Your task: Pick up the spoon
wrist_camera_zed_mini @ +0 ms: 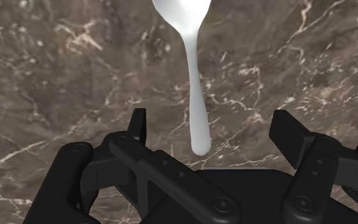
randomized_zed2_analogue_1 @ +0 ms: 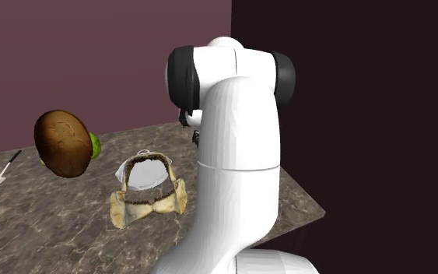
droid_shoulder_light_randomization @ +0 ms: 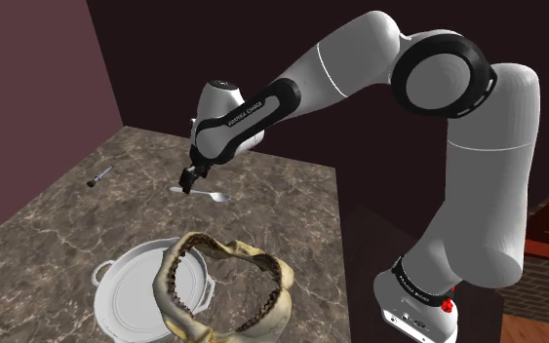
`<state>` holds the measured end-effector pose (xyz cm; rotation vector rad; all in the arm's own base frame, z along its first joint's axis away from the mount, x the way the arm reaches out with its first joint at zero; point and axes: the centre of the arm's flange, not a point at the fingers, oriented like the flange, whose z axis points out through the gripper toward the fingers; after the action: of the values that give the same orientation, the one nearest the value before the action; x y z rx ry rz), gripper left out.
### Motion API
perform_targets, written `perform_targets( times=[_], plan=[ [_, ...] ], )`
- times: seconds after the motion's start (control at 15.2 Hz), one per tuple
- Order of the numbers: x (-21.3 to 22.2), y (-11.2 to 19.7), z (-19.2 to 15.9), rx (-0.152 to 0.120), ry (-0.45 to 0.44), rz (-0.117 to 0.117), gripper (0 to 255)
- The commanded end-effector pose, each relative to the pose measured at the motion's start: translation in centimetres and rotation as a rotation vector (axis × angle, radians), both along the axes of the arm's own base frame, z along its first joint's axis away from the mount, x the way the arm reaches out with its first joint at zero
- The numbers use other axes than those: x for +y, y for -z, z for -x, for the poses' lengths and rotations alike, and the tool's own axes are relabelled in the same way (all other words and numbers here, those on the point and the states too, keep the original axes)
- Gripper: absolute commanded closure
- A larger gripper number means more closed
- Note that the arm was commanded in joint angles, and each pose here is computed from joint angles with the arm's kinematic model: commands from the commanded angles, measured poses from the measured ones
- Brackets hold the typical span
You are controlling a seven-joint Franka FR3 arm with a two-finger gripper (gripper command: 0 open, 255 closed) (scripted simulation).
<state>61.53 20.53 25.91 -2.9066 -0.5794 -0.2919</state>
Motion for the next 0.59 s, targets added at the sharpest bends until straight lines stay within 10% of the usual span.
perform_targets(
  times=[0.0, 0.33, 0.4, 0.53],
  plan=[
    [0.1, 1.0, 0.0, -0.001, 0.000, 0.000, 0],
    [0.1, 2.9, 0.0, -0.001, 0.000, 0.000, 0],
    [0.1, 2.9, 0.0, -0.001, 0.000, 0.000, 255],
    [0.1, 2.9, 0.0, 0.000, 0.000, 0.000, 255]
  ],
)
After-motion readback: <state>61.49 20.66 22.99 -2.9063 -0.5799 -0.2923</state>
